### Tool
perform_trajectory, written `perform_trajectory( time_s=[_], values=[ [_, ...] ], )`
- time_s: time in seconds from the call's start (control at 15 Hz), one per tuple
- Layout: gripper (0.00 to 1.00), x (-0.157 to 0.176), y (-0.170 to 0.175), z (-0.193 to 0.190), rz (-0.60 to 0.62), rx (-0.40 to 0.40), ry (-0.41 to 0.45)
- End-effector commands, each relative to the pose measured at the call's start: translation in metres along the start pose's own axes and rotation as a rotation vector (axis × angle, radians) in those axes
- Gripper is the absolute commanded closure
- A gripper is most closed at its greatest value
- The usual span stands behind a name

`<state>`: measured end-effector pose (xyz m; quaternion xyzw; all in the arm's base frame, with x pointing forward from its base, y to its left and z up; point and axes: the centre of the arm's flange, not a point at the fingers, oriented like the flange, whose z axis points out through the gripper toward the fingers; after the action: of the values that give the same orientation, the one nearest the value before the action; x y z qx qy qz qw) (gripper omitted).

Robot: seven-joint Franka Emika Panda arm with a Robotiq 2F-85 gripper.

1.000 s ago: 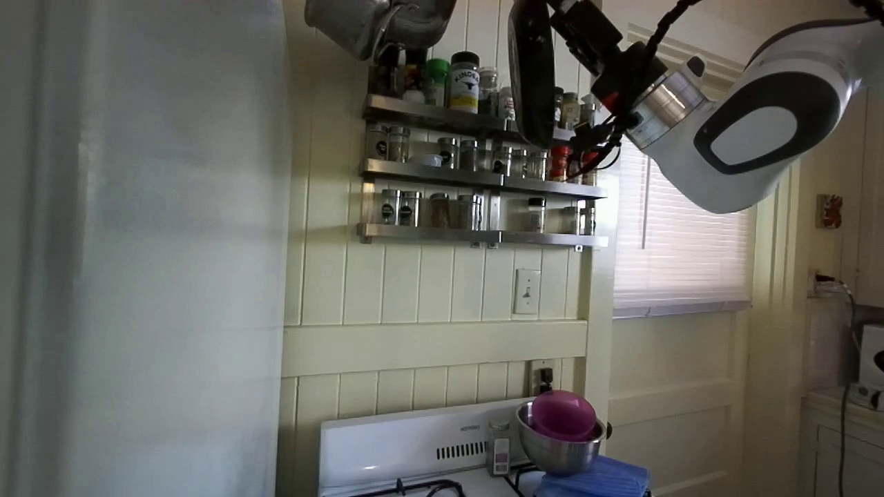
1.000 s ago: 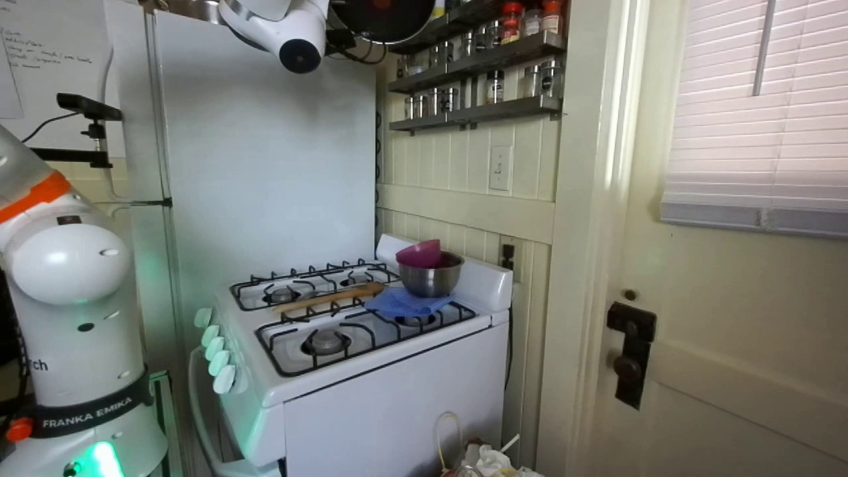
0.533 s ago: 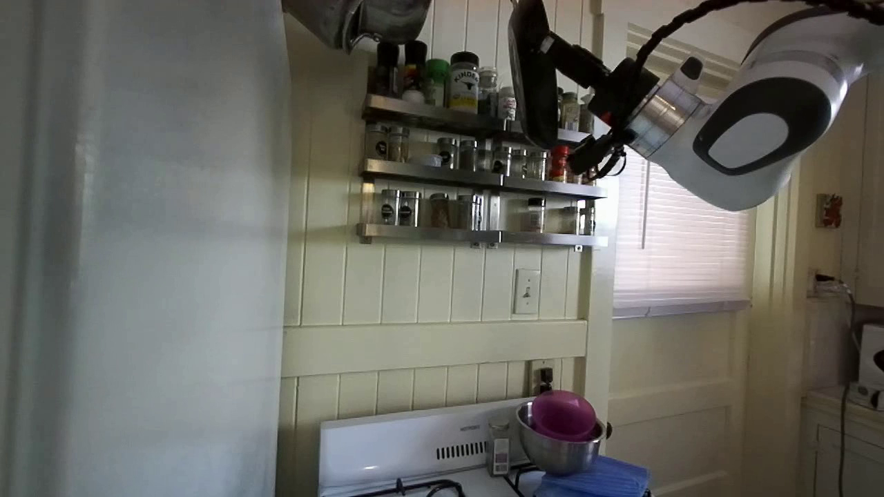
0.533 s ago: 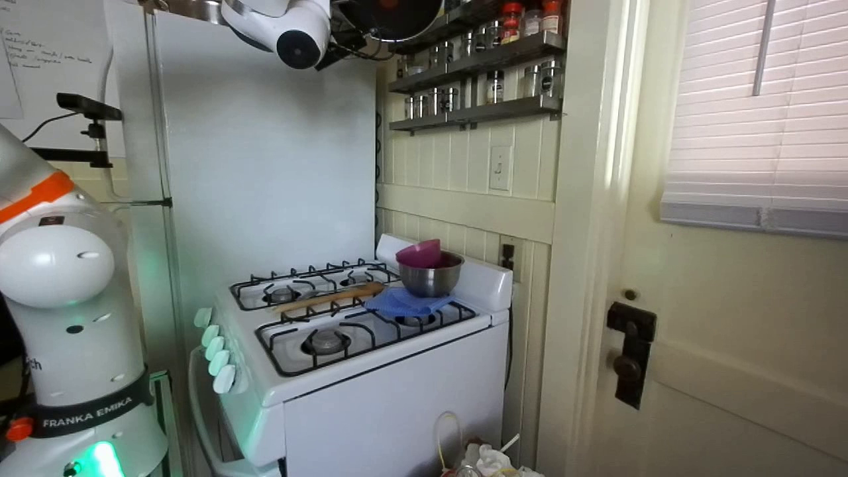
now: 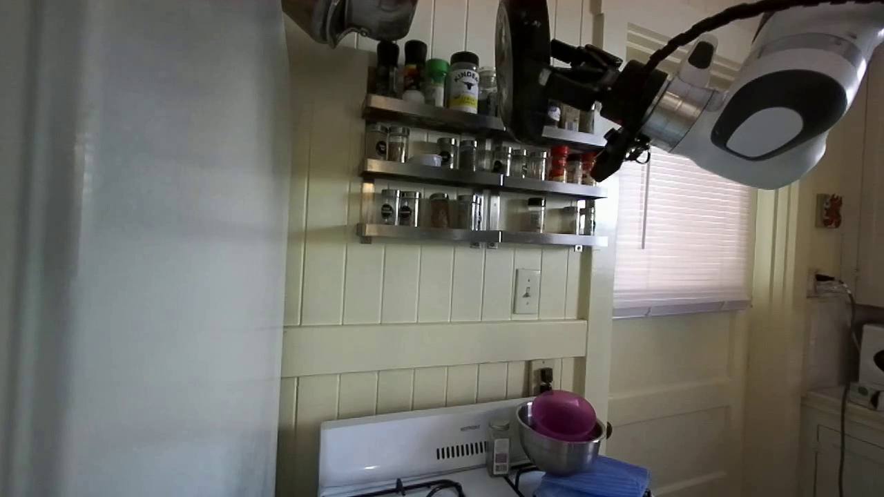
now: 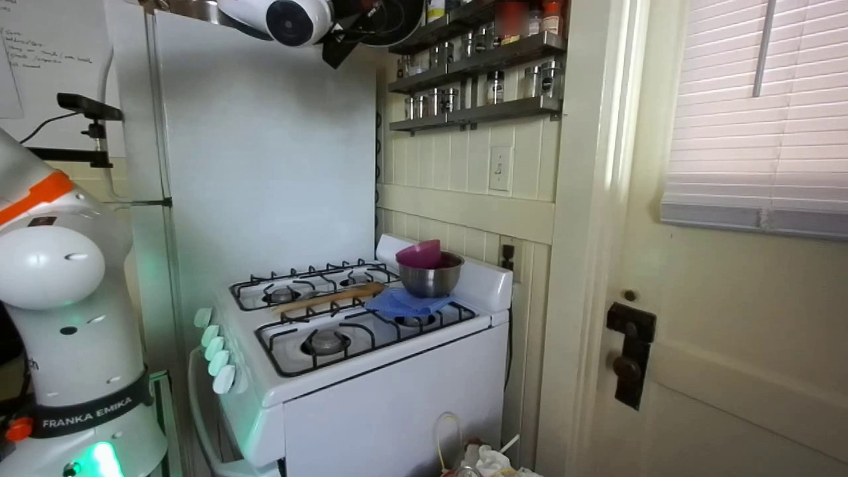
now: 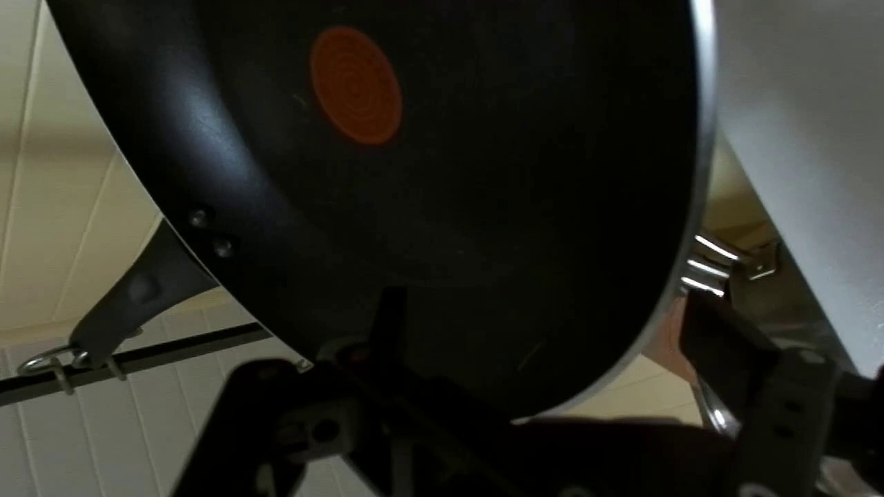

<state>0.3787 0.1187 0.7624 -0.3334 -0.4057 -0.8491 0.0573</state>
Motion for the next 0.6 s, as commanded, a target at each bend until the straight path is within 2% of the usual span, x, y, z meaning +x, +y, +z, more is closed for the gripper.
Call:
perform_trajectory(
  time_s=[0.0, 0.13, 0.53],
  values=[
    [0.00, 0.028, -0.007, -0.016, -0.070, 0.058, -0.115],
    [0.00, 0.050, -0.010, -0.023, -0.061, 0.088, -0.215],
    [0.00, 0.117, -0.031, -0.031, -0.110, 0.101, -0.473]
  ],
)
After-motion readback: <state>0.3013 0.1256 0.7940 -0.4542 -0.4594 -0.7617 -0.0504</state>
